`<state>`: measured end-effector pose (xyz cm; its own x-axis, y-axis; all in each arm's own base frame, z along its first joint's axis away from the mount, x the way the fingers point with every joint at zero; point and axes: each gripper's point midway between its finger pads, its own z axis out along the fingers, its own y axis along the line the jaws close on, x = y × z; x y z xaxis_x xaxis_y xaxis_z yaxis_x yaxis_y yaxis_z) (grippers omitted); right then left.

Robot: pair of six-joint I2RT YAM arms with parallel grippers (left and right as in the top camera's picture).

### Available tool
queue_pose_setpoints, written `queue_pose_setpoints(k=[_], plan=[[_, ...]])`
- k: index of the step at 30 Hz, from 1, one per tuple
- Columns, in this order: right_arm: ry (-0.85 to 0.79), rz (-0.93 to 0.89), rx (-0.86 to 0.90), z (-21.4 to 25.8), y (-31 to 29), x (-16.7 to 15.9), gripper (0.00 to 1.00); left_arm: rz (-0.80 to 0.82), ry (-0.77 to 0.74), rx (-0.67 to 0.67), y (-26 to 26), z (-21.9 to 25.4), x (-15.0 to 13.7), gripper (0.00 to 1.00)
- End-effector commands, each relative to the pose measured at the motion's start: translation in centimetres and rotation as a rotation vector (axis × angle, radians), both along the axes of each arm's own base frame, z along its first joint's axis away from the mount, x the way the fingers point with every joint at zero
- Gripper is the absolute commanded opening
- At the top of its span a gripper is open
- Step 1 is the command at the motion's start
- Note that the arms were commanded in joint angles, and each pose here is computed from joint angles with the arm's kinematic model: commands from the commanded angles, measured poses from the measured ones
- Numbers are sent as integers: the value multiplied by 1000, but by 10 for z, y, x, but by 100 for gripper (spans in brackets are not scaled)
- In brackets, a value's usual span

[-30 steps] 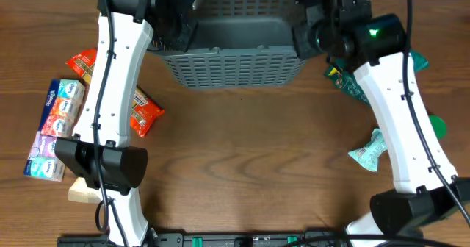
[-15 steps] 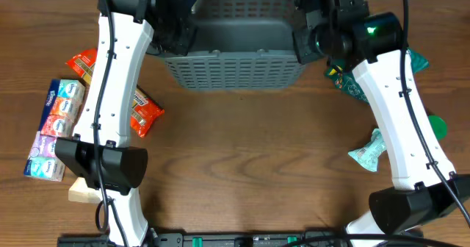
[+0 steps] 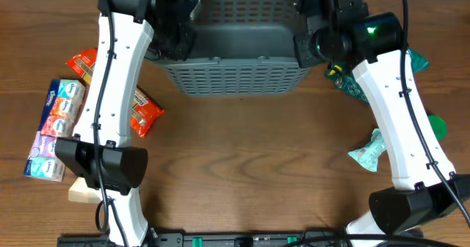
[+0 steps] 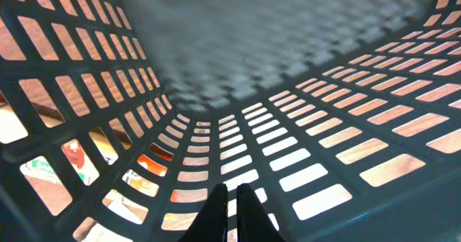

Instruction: Pack container

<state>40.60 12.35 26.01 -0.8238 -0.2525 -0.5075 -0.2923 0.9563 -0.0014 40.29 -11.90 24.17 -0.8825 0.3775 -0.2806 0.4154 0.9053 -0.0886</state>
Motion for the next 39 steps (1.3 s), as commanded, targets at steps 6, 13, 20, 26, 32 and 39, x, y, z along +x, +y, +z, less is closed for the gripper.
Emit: queue_pose_setpoints(k=[6,13,20,26,32,39], plan=[[50,-26,20,-7,-2,-7,1,6,4,10,3,9,-10,6],[87,-46,20,-11,-4,-14,1,6,11,12,4,8,-12,6],[64,-44,26,-8,-2,-10,1,6,-4,9,3,9,-8,6],[-122,-44,68,17,6,29,8,22,-144,21,4,19,24,6],[-301,-12,101,66,13,52,21,60,-258,83,16,42,40,33],[-488,-164,135,163,-27,35,99,262,-457,136,62,118,22,99]])
